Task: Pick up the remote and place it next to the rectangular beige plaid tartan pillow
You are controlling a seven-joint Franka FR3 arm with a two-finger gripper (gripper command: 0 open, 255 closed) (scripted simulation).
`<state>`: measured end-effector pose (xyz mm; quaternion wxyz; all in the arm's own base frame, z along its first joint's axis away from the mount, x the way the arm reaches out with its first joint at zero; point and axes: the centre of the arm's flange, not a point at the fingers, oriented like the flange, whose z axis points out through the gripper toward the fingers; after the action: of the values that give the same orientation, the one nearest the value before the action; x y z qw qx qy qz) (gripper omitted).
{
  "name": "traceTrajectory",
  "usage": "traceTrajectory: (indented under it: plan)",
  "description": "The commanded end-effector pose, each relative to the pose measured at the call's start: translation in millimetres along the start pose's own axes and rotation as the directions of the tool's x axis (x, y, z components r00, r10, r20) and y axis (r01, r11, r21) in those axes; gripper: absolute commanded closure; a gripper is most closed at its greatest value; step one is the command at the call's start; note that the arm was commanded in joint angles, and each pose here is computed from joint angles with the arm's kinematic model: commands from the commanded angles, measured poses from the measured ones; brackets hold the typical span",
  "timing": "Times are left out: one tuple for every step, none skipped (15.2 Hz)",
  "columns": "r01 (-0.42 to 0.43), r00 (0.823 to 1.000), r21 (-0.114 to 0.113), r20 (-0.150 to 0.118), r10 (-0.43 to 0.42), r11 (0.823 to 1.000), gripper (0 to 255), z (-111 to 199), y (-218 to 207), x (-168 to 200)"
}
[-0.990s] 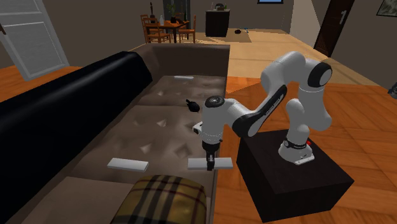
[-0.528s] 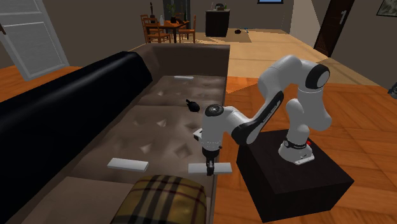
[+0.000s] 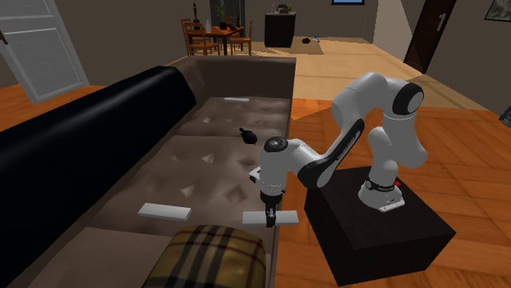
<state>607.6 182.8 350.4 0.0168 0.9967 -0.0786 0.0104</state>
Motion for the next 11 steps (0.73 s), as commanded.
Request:
traceTrajectory:
  plan:
    - [0.000, 1.000, 0.000, 0.000, 0.000, 1.000, 0, 0, 0, 0]
    - [0.000, 1.000, 0.000, 0.000, 0.000, 1.000, 0, 0, 0, 0]
    - [0.000, 1.000, 0.000, 0.000, 0.000, 1.000, 0, 0, 0, 0]
    - [0.000, 1.000, 0.000, 0.000, 0.000, 1.000, 0, 0, 0, 0]
    - [0.000, 1.000, 0.000, 0.000, 0.000, 1.000, 0, 0, 0, 0]
    - [0.000, 1.000, 0.000, 0.000, 0.000, 1.000, 0, 0, 0, 0]
    - [0.000, 1.000, 0.000, 0.000, 0.000, 1.000, 0, -13, 0, 0]
    - [0.000, 1.000, 0.000, 0.000, 0.000, 1.000, 0, -27, 0, 0]
    - [0.000, 1.000, 0.000, 0.000, 0.000, 1.000, 0, -40, 0, 0]
    - [0.000, 1.000, 0.000, 0.000, 0.000, 1.000, 0, -50, 0, 0]
    - [0.000, 1.000, 0.000, 0.000, 0.000, 1.000, 0, -50, 0, 0]
